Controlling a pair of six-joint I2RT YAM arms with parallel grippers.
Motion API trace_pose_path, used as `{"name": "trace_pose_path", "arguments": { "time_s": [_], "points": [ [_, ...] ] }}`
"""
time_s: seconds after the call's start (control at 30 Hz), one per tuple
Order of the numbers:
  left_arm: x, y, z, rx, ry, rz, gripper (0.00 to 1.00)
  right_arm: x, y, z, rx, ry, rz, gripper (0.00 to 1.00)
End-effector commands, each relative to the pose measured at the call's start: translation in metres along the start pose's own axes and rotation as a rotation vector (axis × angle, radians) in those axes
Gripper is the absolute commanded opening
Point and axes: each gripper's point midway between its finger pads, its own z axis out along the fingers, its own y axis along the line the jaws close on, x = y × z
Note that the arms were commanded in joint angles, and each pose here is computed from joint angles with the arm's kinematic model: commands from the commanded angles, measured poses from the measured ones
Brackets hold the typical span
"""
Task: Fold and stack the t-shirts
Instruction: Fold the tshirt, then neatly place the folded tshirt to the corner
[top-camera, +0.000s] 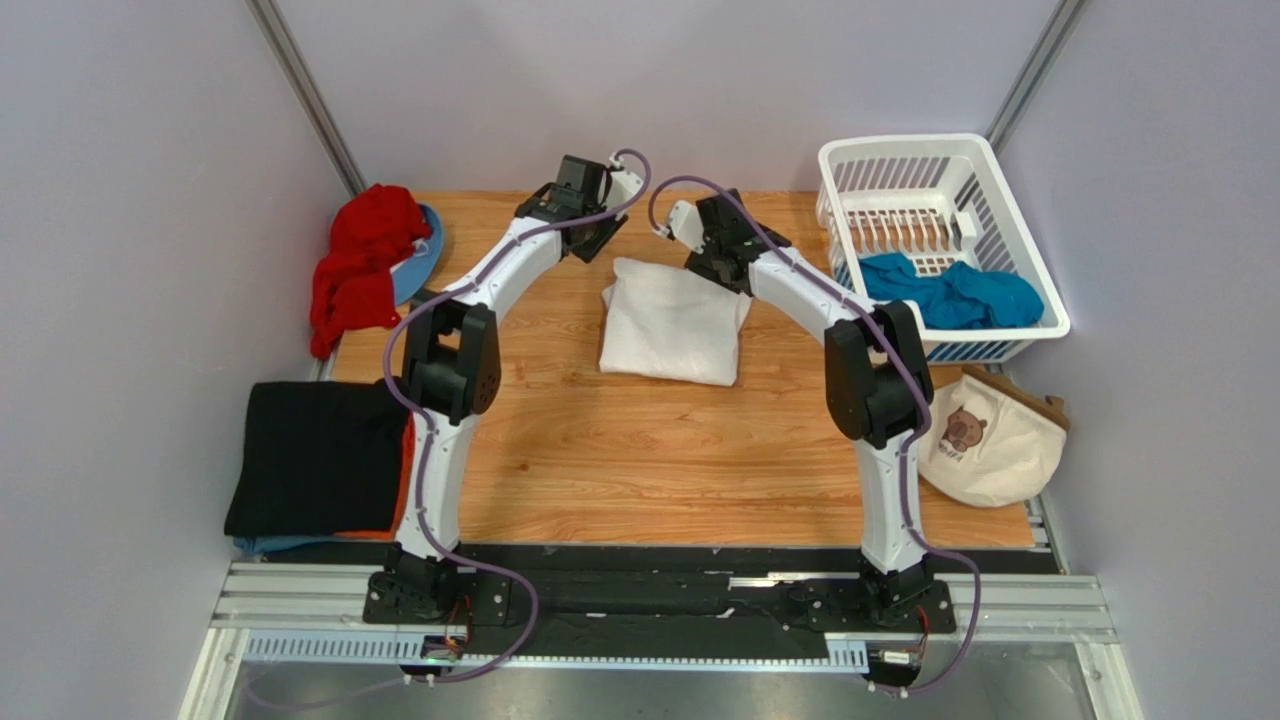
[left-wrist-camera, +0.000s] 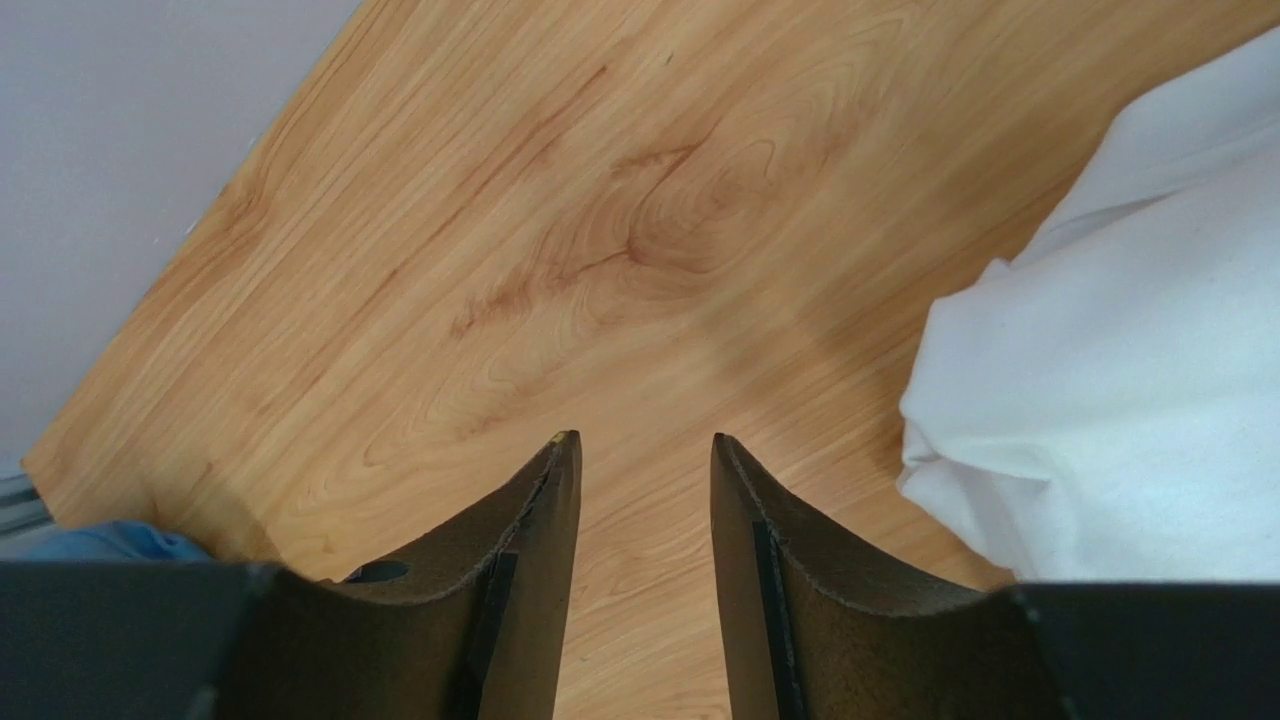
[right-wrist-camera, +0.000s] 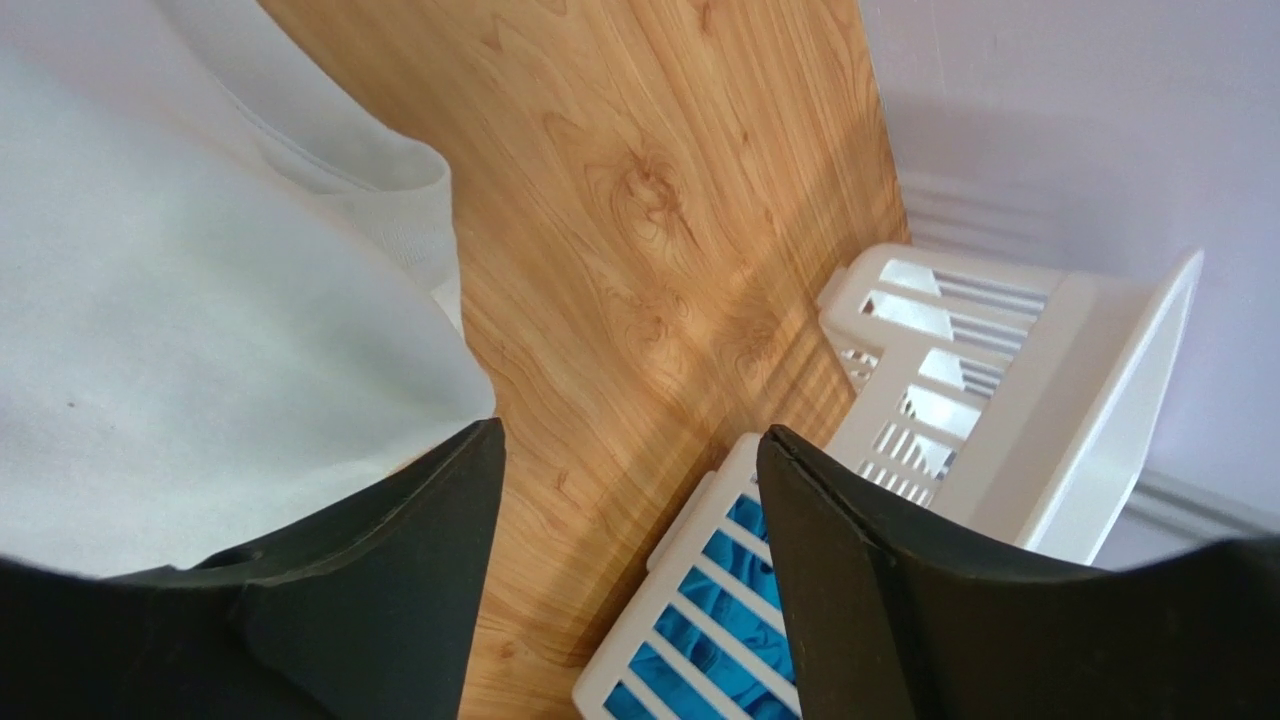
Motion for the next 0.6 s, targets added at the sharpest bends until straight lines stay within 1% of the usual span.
{"name": "trace_pose_path", "arguments": {
  "time_s": [0.0,0.07,0.13,0.17,0.2,0.27,0.3,0.37,0.4,0.43,0.47,0.5,0.57],
  "points": [
    [-0.015,0.02,-0.056,-0.064,-0.043,-0.016,0.47,0.001,-0.043,-0.045,0.113,-0.04,0.213,0.7],
    [-0.008,0.014,-0.064,-0.04,-0.033,-0.02,0.5,0.012,-0.031,-0.05,0.084,-0.015,0.225,0.75],
    [0.002,0.002,-0.073,0.01,-0.014,-0.034,0.5,0.015,-0.035,-0.065,0.091,-0.028,0.263,0.77],
    [0.012,-0.007,-0.072,0.039,0.008,-0.037,0.5,0.021,-0.026,-0.067,0.071,-0.02,0.264,0.77],
    [0.012,-0.013,-0.079,0.072,0.001,-0.05,0.5,0.02,-0.031,-0.078,0.078,-0.037,0.281,0.78],
    [0.02,-0.024,-0.085,0.124,0.004,-0.068,0.49,0.025,-0.025,-0.085,0.062,-0.039,0.309,0.78],
    [0.022,-0.036,-0.087,0.183,-0.005,-0.075,0.49,0.026,-0.024,-0.089,0.057,-0.044,0.314,0.78],
    [0.029,-0.045,-0.09,0.25,-0.002,-0.101,0.49,0.026,-0.023,-0.098,0.043,-0.046,0.332,0.78],
    [0.031,-0.061,-0.092,0.345,-0.005,-0.118,0.5,0.024,-0.022,-0.1,0.035,-0.052,0.331,0.78],
    [0.033,-0.067,-0.093,0.39,0.002,-0.134,0.5,0.023,-0.019,-0.101,0.022,-0.049,0.326,0.78],
    [0.036,-0.07,-0.087,0.429,0.018,-0.168,0.5,0.019,-0.016,-0.102,0.02,-0.048,0.313,0.78],
    [0.041,-0.082,-0.09,0.511,0.041,-0.197,0.5,0.013,-0.018,-0.103,0.021,-0.057,0.307,0.78],
    [0.049,-0.086,-0.078,0.571,0.077,-0.259,0.5,0.008,-0.01,-0.097,0.006,-0.036,0.276,0.78]
  ]
}}
